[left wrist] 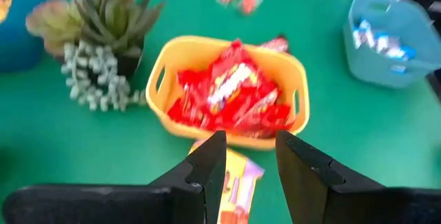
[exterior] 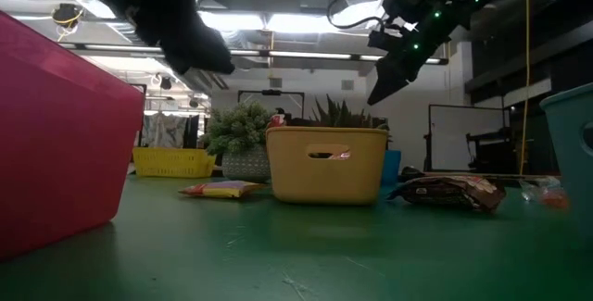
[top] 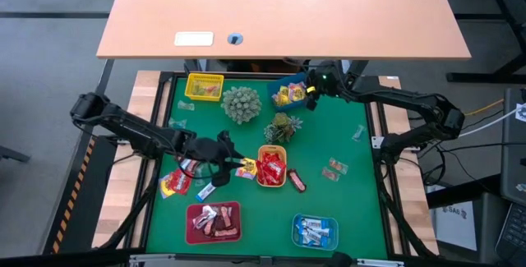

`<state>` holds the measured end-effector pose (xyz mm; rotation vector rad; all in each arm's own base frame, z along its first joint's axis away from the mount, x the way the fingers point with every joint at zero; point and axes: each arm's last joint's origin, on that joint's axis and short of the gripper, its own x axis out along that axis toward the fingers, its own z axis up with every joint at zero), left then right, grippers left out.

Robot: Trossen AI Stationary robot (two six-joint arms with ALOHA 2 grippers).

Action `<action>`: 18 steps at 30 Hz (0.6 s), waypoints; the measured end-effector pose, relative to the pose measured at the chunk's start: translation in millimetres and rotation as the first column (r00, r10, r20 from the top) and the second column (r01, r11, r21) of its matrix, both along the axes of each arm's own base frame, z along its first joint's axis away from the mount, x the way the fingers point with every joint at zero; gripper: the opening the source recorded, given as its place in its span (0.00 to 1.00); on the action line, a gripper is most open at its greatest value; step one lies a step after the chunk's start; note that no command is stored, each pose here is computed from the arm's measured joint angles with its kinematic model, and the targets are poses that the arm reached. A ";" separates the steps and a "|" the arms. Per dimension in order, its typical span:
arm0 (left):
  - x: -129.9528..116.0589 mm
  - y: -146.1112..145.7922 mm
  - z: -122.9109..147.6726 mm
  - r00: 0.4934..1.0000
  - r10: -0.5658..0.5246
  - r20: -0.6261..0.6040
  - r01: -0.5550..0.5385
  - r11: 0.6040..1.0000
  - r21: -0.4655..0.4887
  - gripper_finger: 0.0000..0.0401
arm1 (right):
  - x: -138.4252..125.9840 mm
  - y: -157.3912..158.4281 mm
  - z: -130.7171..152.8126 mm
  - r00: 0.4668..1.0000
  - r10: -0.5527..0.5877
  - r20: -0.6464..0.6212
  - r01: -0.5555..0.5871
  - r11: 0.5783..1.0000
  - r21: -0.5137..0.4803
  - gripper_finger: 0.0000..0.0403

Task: Sort candy
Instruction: Put the yellow candy into the blue bin

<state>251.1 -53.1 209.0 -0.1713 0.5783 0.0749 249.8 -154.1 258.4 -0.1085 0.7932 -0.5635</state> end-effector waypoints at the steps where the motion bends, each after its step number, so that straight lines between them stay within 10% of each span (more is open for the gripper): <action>1: 0.1 0.0 -1.7 1.000 0.000 -0.012 0.000 1.000 0.003 0.29 | -0.1 0.3 -0.4 1.000 0.005 -0.002 -0.005 1.000 0.006 0.39; 18: 15.2 -13.1 -53.9 0.978 0.039 -0.206 -0.049 0.998 -0.041 0.42 | -5.2 3.4 -6.5 0.998 -0.013 -0.059 0.018 0.997 0.072 0.39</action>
